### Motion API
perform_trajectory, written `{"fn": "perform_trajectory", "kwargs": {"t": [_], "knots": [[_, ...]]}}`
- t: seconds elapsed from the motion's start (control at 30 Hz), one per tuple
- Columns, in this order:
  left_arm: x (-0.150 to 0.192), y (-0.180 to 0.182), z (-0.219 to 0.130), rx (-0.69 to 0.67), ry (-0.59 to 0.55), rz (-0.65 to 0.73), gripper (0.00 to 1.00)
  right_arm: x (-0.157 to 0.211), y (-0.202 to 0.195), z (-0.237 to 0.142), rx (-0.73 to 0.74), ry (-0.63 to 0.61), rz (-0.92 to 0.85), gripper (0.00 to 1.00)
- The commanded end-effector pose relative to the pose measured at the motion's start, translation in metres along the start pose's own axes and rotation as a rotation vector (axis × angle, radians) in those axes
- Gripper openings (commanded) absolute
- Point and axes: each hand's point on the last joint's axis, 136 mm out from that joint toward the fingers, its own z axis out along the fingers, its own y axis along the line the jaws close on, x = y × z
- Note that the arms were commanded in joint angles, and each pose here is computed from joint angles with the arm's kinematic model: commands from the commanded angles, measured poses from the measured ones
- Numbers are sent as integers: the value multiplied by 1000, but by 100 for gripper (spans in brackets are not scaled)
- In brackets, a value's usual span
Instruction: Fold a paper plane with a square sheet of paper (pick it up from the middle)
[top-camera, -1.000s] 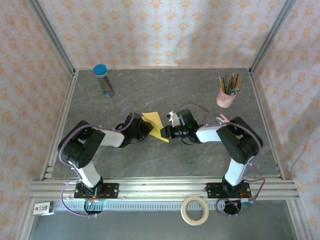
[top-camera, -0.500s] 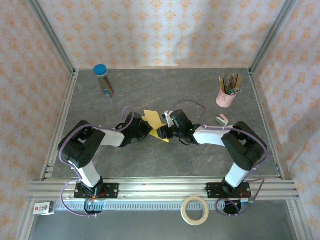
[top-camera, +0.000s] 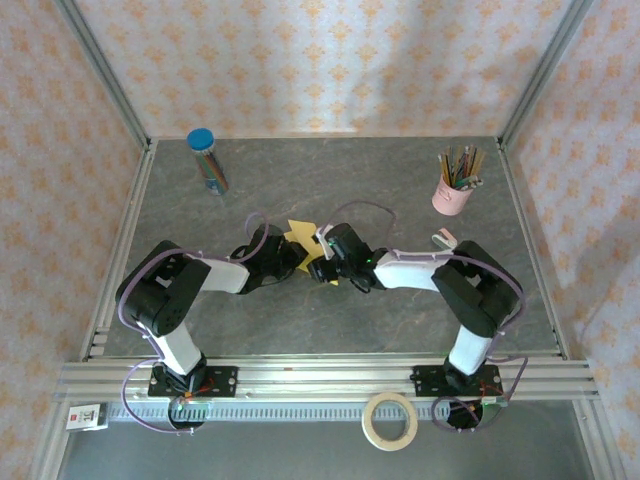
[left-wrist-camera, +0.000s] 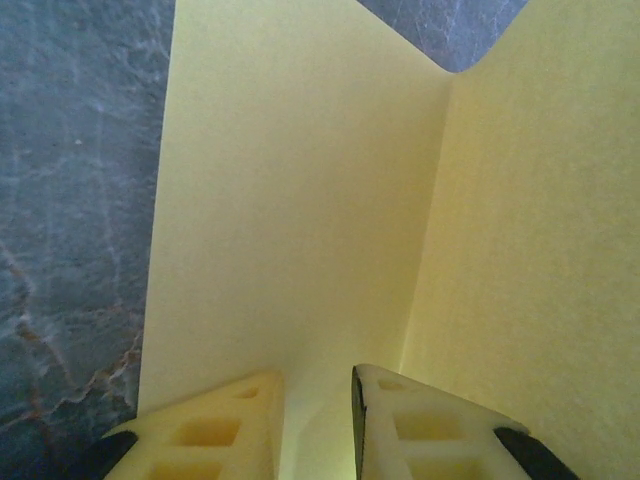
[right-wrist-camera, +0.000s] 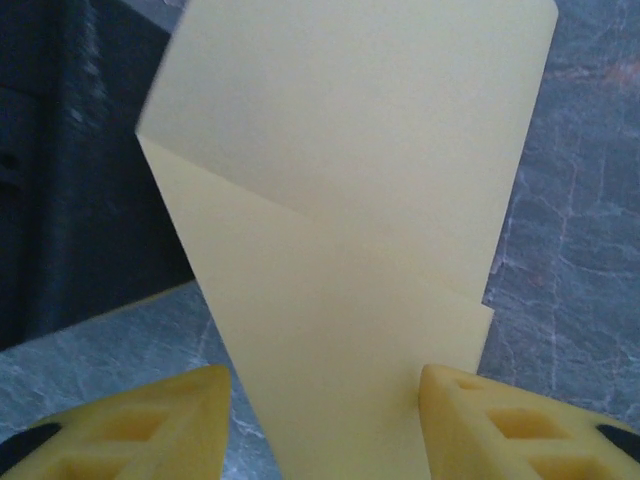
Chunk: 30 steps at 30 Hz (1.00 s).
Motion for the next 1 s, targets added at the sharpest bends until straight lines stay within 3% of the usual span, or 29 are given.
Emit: {"fn": "perform_trajectory", "kwargs": {"t": [0.0, 0.67, 0.97], "knots": [[15, 15, 5, -51, 51, 21, 25, -4, -2, 3, 38, 5, -28, 51], [14, 13, 2, -49, 45, 19, 25, 1, 1, 11, 21, 24, -33, 28], [3, -3, -13, -32, -14, 28, 25, 1, 5, 10, -7, 24, -21, 16]]}}
